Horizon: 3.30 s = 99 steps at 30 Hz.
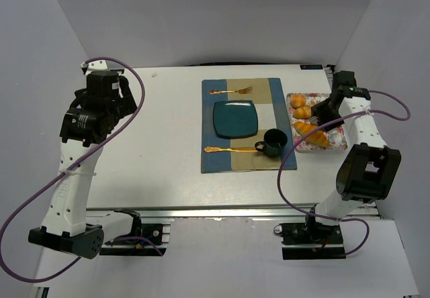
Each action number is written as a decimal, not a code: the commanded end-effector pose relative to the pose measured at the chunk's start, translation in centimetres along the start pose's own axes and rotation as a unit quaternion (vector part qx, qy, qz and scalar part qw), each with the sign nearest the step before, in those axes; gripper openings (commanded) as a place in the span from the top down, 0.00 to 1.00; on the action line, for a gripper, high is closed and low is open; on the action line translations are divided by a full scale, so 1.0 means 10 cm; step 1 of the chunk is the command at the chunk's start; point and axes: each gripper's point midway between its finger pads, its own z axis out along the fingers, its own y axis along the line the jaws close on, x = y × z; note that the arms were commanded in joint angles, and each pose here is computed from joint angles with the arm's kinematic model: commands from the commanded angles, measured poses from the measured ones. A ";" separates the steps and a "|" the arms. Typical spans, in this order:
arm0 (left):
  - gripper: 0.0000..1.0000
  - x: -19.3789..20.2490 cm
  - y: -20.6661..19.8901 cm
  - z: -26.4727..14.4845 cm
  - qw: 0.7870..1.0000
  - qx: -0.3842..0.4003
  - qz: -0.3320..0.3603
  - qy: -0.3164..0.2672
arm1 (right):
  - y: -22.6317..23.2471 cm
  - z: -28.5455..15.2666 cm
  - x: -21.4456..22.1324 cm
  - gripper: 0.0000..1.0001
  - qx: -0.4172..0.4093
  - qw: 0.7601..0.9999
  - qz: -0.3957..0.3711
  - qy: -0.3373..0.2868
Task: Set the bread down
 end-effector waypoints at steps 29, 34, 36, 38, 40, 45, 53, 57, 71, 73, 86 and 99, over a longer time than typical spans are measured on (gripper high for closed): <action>0.08 -0.13 0.02 -0.11 1.000 0.006 -0.014 -0.024 | 0.19 -0.92 -0.44 0.61 -0.074 0.990 -0.085 -0.079; 0.08 -0.11 0.00 -0.12 0.999 0.015 -0.021 -0.024 | 0.36 -1.17 -0.31 0.60 -0.114 0.979 -0.153 -0.074; 0.08 -0.11 0.00 -0.12 0.999 0.014 -0.021 -0.025 | 0.43 -1.22 -0.23 0.60 -0.124 0.975 -0.174 -0.068; 0.08 -0.13 0.00 -0.13 0.999 0.014 -0.022 -0.026 | 0.60 -1.34 -0.11 0.60 -0.148 0.966 -0.201 -0.064; 0.08 -0.13 0.00 -0.13 0.999 0.015 -0.023 -0.026 | 0.85 -1.48 0.19 0.58 -0.176 0.952 -0.243 -0.051; 0.08 -0.15 0.02 -0.17 0.999 0.014 -0.027 -0.029 | 1.35 -1.62 0.91 0.59 -0.233 0.919 -0.317 -0.008; 0.08 -0.17 0.07 -0.23 0.999 0.012 -0.028 -0.037 | 1.75 -1.64 1.92 0.60 -0.307 0.845 -0.436 0.047; 0.08 -0.16 0.07 -0.23 0.999 0.011 -0.027 -0.036 | 1.75 -1.48 2.24 0.60 -0.295 0.825 -0.478 0.065; 0.08 -0.13 0.09 -0.22 0.999 0.006 -0.024 -0.033 | 1.41 -1.08 2.49 0.62 -0.221 0.823 -0.514 0.097; 0.08 -0.13 0.10 -0.22 0.999 0.007 -0.026 -0.034 | 1.34 -1.04 2.52 0.62 -0.212 0.823 -0.517 0.102; 0.08 -0.12 0.15 -0.25 0.999 -0.001 -0.027 -0.036 | 1.17 -0.88 2.70 0.58 -0.187 0.818 -0.529 0.126; 0.08 -0.10 0.14 -0.25 0.999 0.002 -0.026 -0.034 | 1.25 -0.96 2.65 0.41 -0.196 0.824 -0.520 0.109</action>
